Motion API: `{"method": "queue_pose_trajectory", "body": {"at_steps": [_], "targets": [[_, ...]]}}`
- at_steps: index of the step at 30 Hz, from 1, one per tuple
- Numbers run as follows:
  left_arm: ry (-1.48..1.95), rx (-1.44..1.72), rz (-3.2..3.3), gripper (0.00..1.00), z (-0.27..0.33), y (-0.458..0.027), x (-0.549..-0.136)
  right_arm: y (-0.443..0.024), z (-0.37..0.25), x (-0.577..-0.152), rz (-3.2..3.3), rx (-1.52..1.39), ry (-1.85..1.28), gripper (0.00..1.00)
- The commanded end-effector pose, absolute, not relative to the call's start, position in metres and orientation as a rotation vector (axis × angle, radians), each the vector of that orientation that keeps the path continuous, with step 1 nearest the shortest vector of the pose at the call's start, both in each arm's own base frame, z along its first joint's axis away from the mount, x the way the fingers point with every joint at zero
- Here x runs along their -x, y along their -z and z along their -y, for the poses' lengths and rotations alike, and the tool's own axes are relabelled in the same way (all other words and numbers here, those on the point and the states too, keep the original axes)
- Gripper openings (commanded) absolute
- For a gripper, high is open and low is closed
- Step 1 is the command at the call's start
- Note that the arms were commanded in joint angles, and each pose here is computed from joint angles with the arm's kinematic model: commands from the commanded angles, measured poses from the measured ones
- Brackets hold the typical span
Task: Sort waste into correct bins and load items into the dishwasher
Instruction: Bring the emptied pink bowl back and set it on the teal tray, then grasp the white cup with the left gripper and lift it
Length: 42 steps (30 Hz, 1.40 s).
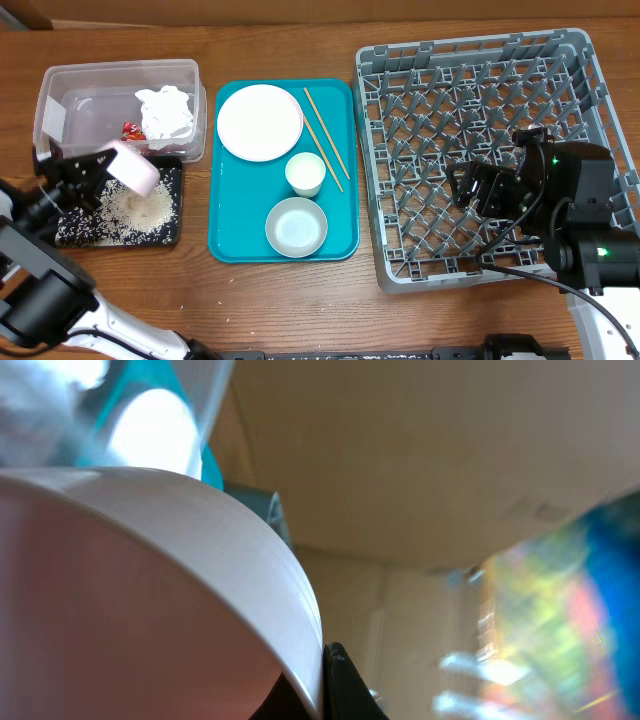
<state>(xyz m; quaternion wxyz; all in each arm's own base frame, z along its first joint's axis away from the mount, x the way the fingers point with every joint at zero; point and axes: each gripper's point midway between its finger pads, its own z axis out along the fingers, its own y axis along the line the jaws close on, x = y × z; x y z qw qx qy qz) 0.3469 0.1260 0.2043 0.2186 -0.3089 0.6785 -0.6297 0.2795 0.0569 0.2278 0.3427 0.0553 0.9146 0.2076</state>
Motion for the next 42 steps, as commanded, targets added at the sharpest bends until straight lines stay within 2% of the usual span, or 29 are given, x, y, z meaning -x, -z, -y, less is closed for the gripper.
{"method": "queue_pose_trajectory", "body": {"at_steps": [1, 5, 9, 12, 15, 23, 28, 34, 36, 38, 41, 42], "targets": [[1.488, 0.484, -2.11, 0.04, -0.092, -0.251, -0.345, -0.241, -0.059, -0.282, -2.346, -0.129, -0.548, 1.0], [1.271, 0.312, -2.376, 0.04, -0.048, -0.261, -0.351, -0.241, -0.059, -0.282, -2.346, -0.13, -0.548, 1.0], [0.89, 0.321, -2.7, 0.04, -0.02, -0.225, -0.359, -0.241, -0.059, -0.282, -2.346, -0.129, -0.548, 1.0], [0.465, 0.299, -2.928, 0.04, 0.004, -0.188, -0.358, -0.241, -0.059, -0.282, -2.346, -0.129, -0.547, 1.0], [0.262, 0.243, -2.999, 0.04, 0.028, -0.169, -0.359, -0.24, -0.058, -0.282, -2.348, -0.132, -0.543, 1.0], [0.119, 0.038, -3.143, 0.04, 0.093, -0.106, -0.357, -0.224, -0.058, -0.288, -2.411, -0.152, -0.547, 1.0], [0.076, 0.01, -3.248, 0.04, 0.107, -0.075, -0.347, -0.214, -0.058, -0.289, -2.452, -0.165, -0.55, 1.0], [0.045, -0.02, -3.304, 0.05, 0.113, -0.062, -0.339, -0.214, -0.058, -0.29, -2.447, -0.164, -0.55, 1.0], [0.046, -0.021, -3.304, 0.22, 0.113, -0.062, -0.339, -0.215, -0.058, -0.291, -2.446, -0.163, -0.55, 1.0], [0.057, -0.02, -3.31, 0.47, 0.114, -0.064, -0.337, -0.215, -0.058, -0.291, -2.445, -0.163, -0.55, 1.0], [0.061, -0.034, -3.313, 0.59, 0.115, -0.076, -0.338, -0.215, -0.058, -0.291, -2.444, -0.163, -0.549, 1.0], [0.06, -0.048, -3.302, 0.59, 0.115, -0.082, -0.341, -0.215, -0.058, -0.291, -2.444, -0.163, -0.549, 1.0]]}}
